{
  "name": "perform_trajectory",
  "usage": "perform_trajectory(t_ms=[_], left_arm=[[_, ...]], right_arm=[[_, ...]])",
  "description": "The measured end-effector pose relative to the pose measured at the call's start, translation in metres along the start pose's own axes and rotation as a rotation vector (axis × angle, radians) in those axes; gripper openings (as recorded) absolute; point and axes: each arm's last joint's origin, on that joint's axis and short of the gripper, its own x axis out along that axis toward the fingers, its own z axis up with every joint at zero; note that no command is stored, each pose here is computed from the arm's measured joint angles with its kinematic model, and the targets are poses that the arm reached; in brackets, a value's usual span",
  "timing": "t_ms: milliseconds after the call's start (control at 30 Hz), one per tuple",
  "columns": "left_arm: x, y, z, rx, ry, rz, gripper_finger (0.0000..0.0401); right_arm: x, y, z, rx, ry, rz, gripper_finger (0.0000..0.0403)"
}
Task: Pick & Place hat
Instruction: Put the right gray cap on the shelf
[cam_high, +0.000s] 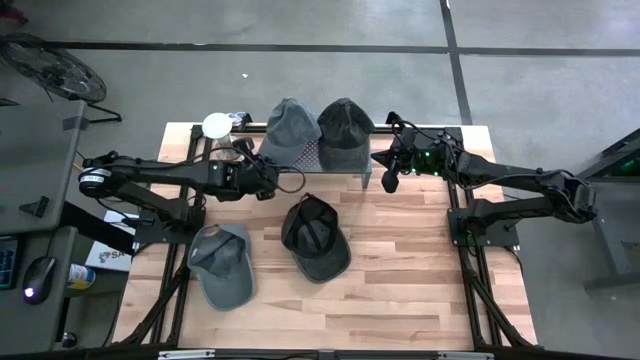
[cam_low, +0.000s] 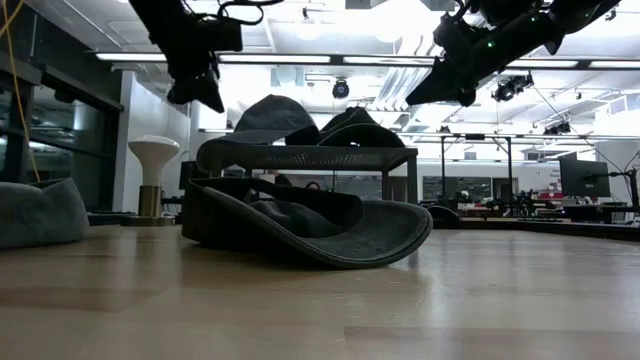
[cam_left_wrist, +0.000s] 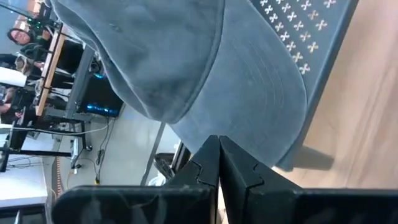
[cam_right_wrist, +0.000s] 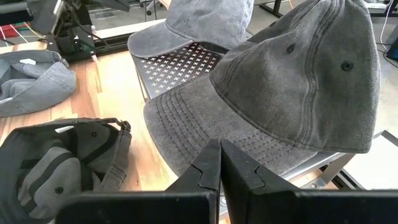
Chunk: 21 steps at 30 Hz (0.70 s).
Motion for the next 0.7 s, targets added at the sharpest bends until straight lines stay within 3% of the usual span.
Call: perform_trajectory(t_ms=[133,200,267,400,533,700], left_arm=[[-0.006,0.001,0.000,0.034,0.017,-0.021,0.0000],[-0.013,0.003,0.002,-0.032,0.022,-0.033,0.0000],[-0.020,0.008,0.004,-0.202,0.037,-0.045,0.0000],[-0.034,0.024,0.000,-0.656,0.114,-0.117,0.0000],[-0.042,0.030,-0.018,-1.082,0.202,-0.120,0.0000],[-0.043,0.022,-0.044,-1.454,0.182,-0.141,0.0003]], right_arm=[[0.000,0.000,0.000,0.001,0.000,0.000,0.0000],[0.000,0.000,0.000,0.012,0.001,0.000,0.0000],[0.000,0.000,0.000,0.026,0.004,0.000,0.0000],[0.000,0.000,-0.001,0.034,0.015,0.004,0.0000],[0.000,0.000,-0.002,0.057,0.021,0.004,0.0000],[0.000,0.000,-0.002,0.080,0.022,0.004,0.0000]])
